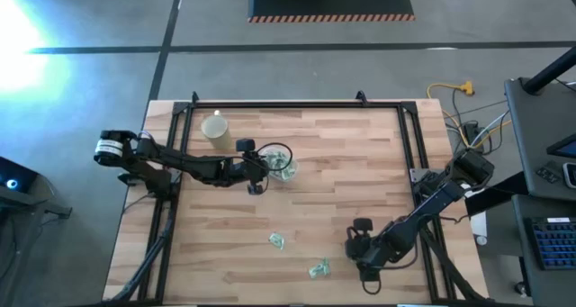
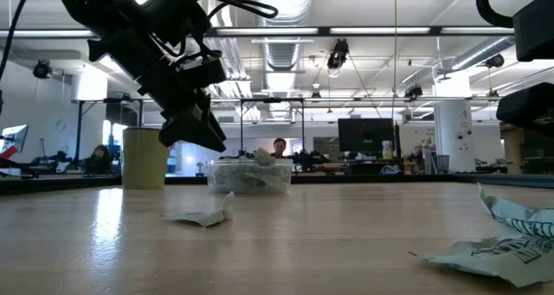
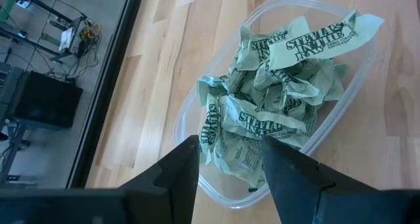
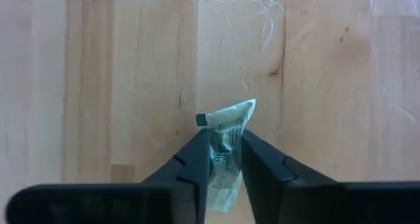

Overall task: Pick and place Stevia / Truvia into bins
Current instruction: Put the stevia packet into the transparent container

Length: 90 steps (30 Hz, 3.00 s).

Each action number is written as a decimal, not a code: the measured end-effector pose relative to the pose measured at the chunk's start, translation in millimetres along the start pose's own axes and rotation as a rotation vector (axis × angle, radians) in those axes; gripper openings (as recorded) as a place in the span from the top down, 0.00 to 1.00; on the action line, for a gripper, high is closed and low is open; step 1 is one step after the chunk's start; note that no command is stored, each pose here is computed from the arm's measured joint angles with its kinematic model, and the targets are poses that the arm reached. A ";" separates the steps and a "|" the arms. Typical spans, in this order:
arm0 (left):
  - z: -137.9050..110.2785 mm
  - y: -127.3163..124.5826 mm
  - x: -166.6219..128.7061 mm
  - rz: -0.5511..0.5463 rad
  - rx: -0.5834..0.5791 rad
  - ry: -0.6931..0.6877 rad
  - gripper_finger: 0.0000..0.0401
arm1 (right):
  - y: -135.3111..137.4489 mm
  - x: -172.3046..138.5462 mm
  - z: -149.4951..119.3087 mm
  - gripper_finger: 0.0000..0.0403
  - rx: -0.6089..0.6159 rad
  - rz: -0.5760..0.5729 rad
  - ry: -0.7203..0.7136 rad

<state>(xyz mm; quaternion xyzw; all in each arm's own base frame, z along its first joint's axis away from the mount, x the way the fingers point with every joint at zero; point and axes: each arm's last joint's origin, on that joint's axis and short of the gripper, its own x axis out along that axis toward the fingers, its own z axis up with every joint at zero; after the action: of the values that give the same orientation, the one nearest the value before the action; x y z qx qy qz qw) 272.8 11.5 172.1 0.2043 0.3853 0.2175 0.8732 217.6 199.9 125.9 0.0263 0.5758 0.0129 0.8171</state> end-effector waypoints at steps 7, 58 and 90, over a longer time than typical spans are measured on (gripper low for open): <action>0.0 0.0 0.0 0.000 0.000 0.000 0.63 | -1.1 -1.4 1.6 0.90 -0.108 -0.040 -0.049; 10.7 3.7 -99.0 -0.010 -0.050 -0.264 0.63 | -237.5 -33.8 165.8 0.90 -0.251 -0.368 -0.576; 6.1 -10.1 -170.3 -0.230 -0.028 -0.527 0.63 | -280.2 6.6 165.9 0.90 -0.056 -0.131 -0.660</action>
<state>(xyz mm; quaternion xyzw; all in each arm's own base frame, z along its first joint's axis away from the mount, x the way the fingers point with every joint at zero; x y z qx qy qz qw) 176.1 -89.4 270.1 0.1967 0.1625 0.0619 0.9649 373.4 -84.2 159.1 -0.0306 0.2801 -0.0332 0.9589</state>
